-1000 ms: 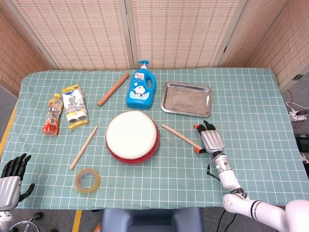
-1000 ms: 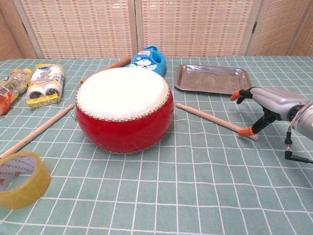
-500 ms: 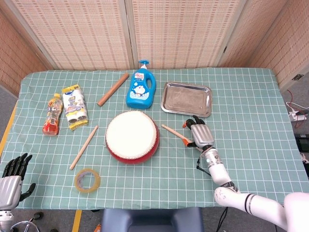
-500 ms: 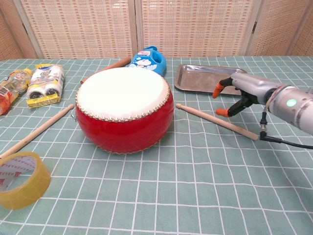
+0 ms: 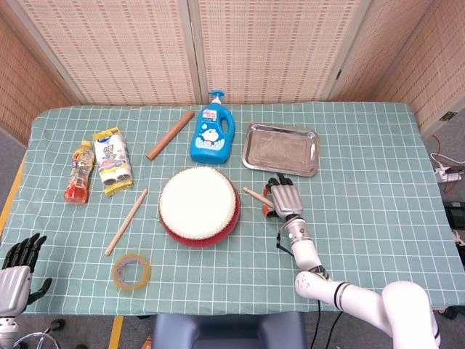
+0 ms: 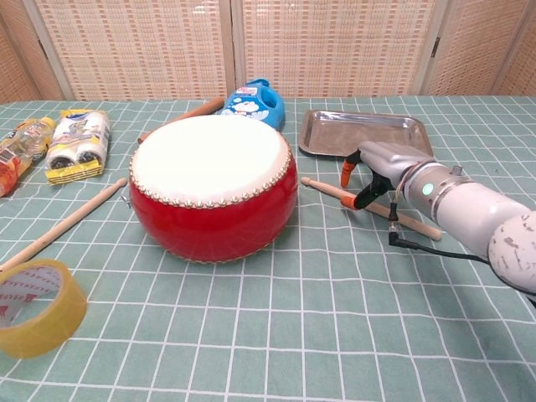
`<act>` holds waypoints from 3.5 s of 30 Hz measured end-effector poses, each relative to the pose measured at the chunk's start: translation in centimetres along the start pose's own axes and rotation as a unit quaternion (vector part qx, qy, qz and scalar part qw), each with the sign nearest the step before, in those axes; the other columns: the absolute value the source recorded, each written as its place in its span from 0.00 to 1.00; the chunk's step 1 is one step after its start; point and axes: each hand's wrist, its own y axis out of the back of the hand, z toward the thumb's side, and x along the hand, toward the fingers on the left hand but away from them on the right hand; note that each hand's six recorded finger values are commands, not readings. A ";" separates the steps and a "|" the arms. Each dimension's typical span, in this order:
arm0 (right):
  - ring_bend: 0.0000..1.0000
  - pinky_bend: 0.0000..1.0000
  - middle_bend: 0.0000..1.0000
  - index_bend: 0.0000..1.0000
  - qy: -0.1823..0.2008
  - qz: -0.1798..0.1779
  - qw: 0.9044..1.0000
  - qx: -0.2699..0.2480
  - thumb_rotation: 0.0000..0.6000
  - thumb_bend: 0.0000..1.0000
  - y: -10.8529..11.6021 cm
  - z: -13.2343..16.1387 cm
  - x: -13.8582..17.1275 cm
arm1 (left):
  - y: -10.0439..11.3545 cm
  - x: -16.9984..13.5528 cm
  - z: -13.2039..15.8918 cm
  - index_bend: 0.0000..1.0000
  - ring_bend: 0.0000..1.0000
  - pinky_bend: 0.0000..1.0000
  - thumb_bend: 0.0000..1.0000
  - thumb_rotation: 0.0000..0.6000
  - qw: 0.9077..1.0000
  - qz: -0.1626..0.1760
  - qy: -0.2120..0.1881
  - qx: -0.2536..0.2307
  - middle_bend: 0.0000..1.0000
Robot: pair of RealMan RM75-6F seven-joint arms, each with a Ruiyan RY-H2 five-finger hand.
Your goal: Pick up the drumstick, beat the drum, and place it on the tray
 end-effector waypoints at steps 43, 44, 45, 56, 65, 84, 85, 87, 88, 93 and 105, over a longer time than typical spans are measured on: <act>0.07 0.19 0.23 0.59 0.098 -0.049 0.901 -0.421 0.88 0.49 6.1 -4.5 4.5 | 0.8 -0.7 0.3 0.02 0.00 0.03 0.26 1.00 1.000 0.007 -0.008 0.003 0.00; 0.08 0.20 0.24 0.59 0.102 -0.047 0.891 -0.441 0.88 0.49 6.2 -4.8 4.6 | 0.8 -0.7 0.4 0.02 0.00 0.03 0.25 1.00 1.000 0.007 -0.009 0.004 0.00; 0.09 0.20 0.24 0.59 0.108 -0.043 0.878 -0.465 0.88 0.49 6.3 -5.3 4.8 | 0.9 -0.7 0.4 0.02 0.00 0.03 0.25 1.00 1.000 0.007 -0.010 0.005 0.00; 0.21 0.30 0.30 0.57 0.103 -0.009 0.768 -0.632 0.88 0.49 4.8 -10.5 3.8 | 1.2 -0.9 1.4 0.02 0.00 0.03 0.25 1.00 1.000 0.003 -0.017 0.015 0.00; 0.25 0.31 0.34 0.44 0.094 0.021 0.699 -0.709 0.88 0.51 2.4 -11.6 2.2 | 1.1 -0.9 1.6 0.02 0.00 0.03 0.26 1.00 1.000 -0.004 -0.017 0.020 0.00; 0.38 0.46 0.41 0.38 0.150 0.100 0.677 -0.714 0.88 0.54 0.8 -10.0 3.6 | 0.6 -0.9 1.5 0.03 0.00 0.03 0.26 1.00 1.000 -0.011 -0.022 0.016 0.00; 0.38 0.46 0.41 0.38 0.153 0.105 0.677 -0.713 0.88 0.54 0.8 -10.0 3.8 | 0.6 -0.9 1.5 0.03 0.00 0.03 0.26 1.00 1.000 -0.011 -0.023 0.015 0.00; 0.39 0.46 0.41 0.38 0.159 0.113 0.678 -0.709 0.88 0.54 0.7 -10.1 4.3 | 0.6 -0.9 1.5 0.03 0.00 0.03 0.26 1.00 1.000 -0.011 -0.023 0.015 0.00; 0.39 0.46 0.41 0.38 0.162 0.116 0.678 -0.708 0.88 0.54 0.7 -10.1 4.5 | 0.6 -0.9 1.5 0.03 0.00 0.03 0.26 1.00 1.000 -0.011 -0.023 0.015 0.00; 0.42 0.48 0.42 0.38 0.177 0.135 0.678 -0.701 0.88 0.54 0.6 -10.2 5.8 | 0.5 -0.9 1.5 0.03 0.00 0.03 0.26 1.00 1.000 -0.011 -0.024 0.014 0.00; 0.44 0.51 0.44 0.38 0.188 0.162 0.685 -0.685 0.88 0.54 0.1 -11.1 8.5 | 0.4 -0.9 1.8 0.03 0.00 0.03 0.25 1.00 0.999 -0.012 -0.028 0.014 0.00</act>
